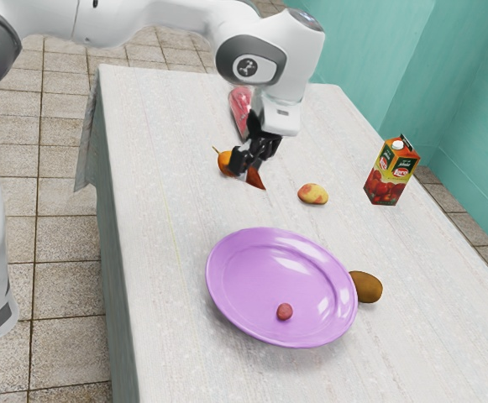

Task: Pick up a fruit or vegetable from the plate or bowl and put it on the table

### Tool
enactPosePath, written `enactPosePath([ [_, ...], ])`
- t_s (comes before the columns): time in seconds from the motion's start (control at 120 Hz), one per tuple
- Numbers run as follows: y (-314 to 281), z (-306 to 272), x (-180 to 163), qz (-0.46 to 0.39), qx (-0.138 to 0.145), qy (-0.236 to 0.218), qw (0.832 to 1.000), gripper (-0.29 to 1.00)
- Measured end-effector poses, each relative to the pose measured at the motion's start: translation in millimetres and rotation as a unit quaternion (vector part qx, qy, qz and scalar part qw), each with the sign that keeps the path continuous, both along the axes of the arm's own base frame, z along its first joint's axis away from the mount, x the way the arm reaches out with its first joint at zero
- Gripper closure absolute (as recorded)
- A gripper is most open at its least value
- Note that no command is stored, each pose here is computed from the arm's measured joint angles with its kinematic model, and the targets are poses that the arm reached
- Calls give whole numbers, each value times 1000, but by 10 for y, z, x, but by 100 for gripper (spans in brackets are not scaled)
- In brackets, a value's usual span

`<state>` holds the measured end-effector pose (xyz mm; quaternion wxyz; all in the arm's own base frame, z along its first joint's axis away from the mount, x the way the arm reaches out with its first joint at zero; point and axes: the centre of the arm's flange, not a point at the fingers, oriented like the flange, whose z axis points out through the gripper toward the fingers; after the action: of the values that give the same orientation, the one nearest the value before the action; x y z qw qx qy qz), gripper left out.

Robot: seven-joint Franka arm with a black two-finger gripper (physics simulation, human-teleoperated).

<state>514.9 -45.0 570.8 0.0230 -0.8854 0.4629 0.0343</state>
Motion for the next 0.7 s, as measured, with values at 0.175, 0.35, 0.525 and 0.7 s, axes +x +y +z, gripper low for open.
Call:
enactPosePath([
  [0.175,486,-209,82,81,-1,31,996,53],
  [0.35,568,-300,94,119,1,44,992,43],
  [0.525,869,-311,64,177,1,49,983,13],
  [0.7,877,-280,57,204,-1,52,978,4],
])
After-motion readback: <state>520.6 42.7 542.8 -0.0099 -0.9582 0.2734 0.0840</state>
